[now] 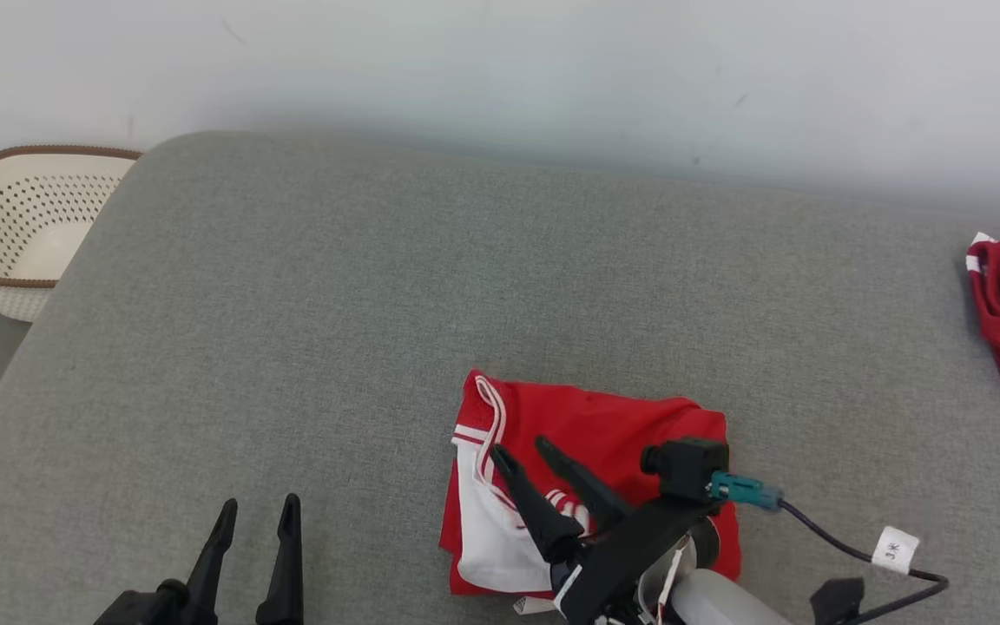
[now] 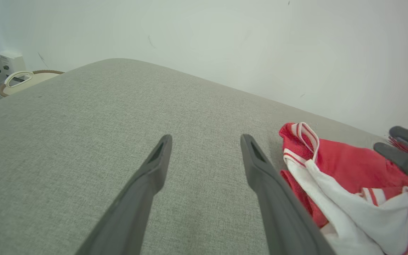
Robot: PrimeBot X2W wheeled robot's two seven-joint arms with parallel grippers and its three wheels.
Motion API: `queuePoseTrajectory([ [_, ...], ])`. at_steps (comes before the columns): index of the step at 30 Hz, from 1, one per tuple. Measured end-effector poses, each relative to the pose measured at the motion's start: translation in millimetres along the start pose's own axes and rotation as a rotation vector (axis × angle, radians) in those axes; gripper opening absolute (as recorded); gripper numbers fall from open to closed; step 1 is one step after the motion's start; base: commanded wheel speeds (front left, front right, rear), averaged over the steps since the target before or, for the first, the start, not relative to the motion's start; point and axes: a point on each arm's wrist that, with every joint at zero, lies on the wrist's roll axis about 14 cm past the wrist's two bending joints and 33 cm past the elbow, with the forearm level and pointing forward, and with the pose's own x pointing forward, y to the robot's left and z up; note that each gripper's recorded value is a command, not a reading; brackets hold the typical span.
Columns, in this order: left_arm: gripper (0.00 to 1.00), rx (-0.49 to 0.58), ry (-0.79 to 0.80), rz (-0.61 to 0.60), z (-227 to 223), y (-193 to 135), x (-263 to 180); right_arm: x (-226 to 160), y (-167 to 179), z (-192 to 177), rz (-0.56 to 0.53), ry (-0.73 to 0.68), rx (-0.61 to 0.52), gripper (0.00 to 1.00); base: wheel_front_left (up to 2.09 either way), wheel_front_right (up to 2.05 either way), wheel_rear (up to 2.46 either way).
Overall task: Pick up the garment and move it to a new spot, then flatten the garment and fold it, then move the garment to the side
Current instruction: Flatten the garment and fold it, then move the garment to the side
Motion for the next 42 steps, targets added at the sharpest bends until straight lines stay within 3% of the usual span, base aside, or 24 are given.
queuePoseTrajectory([
  [7,1.0,-0.002,-0.017,0.001,5,0,0,-14,-1,51,0.018,-0.167,-0.049,1.0,0.0,0.0,0.0],
  [12,1.0,0.002,-0.028,0.004,8,2,-1,-40,-41,91,-0.093,-0.258,-0.182,1.0,0.0,0.0,0.0],
  [18,1.0,0.004,-0.036,0.003,10,1,-1,-73,-84,99,-0.238,-0.274,-0.271,1.0,0.0,0.0,0.0],
  [25,1.0,0.007,-0.036,0.012,10,3,0,-91,-111,74,-0.348,-0.198,-0.242,1.0,0.0,0.0,0.0],
  [42,1.0,0.008,-0.021,0.006,5,0,5,-85,-119,-6,-0.383,0.092,-0.103,1.0,0.0,0.0,0.0],
])
